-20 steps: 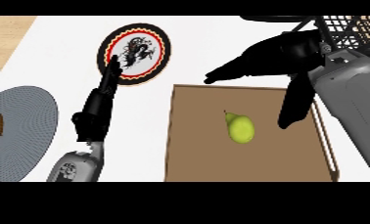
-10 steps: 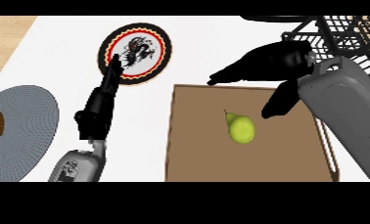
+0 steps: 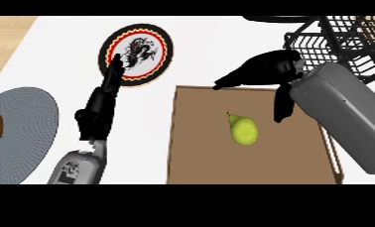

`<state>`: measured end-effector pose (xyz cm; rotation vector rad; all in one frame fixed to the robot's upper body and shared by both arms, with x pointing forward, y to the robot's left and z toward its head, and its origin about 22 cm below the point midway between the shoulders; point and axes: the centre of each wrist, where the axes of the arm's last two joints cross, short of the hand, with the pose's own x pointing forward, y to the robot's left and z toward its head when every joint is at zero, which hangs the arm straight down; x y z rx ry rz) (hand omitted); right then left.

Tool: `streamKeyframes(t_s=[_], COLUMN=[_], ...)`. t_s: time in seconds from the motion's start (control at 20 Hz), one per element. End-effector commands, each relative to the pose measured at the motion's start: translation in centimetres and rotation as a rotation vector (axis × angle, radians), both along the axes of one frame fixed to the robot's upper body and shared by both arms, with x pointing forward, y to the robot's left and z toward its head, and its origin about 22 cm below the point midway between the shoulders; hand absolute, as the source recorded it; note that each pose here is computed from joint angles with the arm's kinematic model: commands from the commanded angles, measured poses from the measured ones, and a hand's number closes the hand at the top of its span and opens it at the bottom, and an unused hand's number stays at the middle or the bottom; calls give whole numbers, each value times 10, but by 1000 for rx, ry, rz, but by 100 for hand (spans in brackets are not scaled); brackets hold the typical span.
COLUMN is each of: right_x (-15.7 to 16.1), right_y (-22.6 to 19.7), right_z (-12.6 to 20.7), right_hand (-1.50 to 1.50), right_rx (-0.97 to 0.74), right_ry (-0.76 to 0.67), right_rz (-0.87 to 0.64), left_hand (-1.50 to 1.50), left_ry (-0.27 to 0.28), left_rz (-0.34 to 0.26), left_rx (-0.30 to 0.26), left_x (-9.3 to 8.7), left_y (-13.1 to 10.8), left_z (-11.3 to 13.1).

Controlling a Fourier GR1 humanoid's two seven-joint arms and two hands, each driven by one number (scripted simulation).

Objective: Pick the pear from the tray and place it in the tiered basket

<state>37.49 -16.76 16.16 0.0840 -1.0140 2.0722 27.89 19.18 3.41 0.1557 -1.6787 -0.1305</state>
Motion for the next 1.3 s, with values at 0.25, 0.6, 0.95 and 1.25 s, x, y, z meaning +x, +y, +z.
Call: streamKeyframes(t_s=[0.25,0.6,0.95,1.25], right_x=[15,15,17,18], right_y=[9,15,25,16], right_z=[-50,-58,-73,-90], right_hand=[-150,-150,-150,-150], right_rx=[50,24,4,8], right_ry=[105,141,141,153], right_rz=[103,127,148,126], left_hand=[0,0,0,0], left_ry=[5,0,5,5], left_rz=[0,29,27,8], left_rx=[-1,2,6,-9], left_x=[-7,-3,-6,-5], left_y=[-1,-6,3,-5], left_z=[-1,2,0,-7])
